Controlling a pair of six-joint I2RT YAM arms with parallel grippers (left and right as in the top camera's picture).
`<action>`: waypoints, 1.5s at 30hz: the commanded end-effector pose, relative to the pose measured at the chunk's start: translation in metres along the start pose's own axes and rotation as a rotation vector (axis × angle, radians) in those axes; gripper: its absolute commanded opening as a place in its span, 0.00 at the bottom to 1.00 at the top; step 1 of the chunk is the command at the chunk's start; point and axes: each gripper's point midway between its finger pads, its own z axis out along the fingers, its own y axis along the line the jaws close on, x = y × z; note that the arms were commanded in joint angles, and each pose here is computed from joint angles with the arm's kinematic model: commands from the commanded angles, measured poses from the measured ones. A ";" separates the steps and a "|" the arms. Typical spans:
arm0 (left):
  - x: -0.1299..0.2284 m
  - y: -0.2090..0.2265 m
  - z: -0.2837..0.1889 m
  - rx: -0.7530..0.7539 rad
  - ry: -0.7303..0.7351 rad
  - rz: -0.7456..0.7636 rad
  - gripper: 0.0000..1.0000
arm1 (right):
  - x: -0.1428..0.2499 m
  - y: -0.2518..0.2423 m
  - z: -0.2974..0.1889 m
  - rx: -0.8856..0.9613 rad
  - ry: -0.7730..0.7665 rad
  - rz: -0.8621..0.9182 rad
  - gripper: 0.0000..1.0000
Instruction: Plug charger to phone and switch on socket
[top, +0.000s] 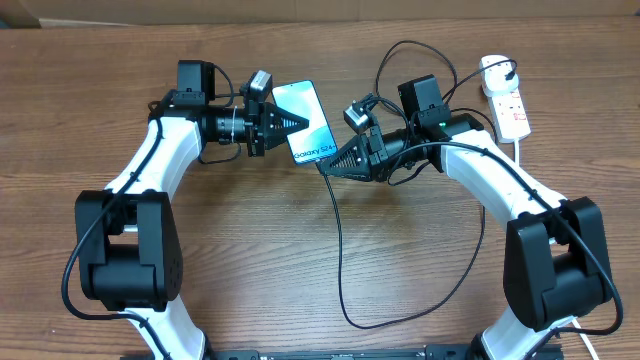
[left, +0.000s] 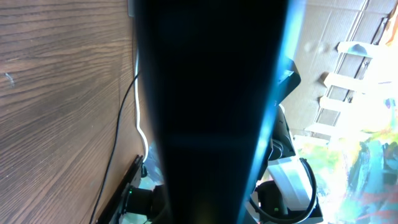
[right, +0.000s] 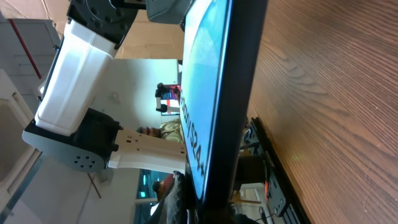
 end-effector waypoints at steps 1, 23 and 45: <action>0.020 -0.019 0.020 0.063 0.099 0.057 0.04 | -0.008 0.008 -0.005 0.021 -0.029 -0.029 0.04; 0.004 -0.001 0.019 -0.047 0.017 0.067 0.04 | -0.010 -0.004 -0.006 0.084 -0.058 0.029 0.86; -0.034 0.063 -0.015 -0.296 -0.166 0.067 0.04 | -0.042 -0.047 -0.090 0.281 -0.313 0.072 1.00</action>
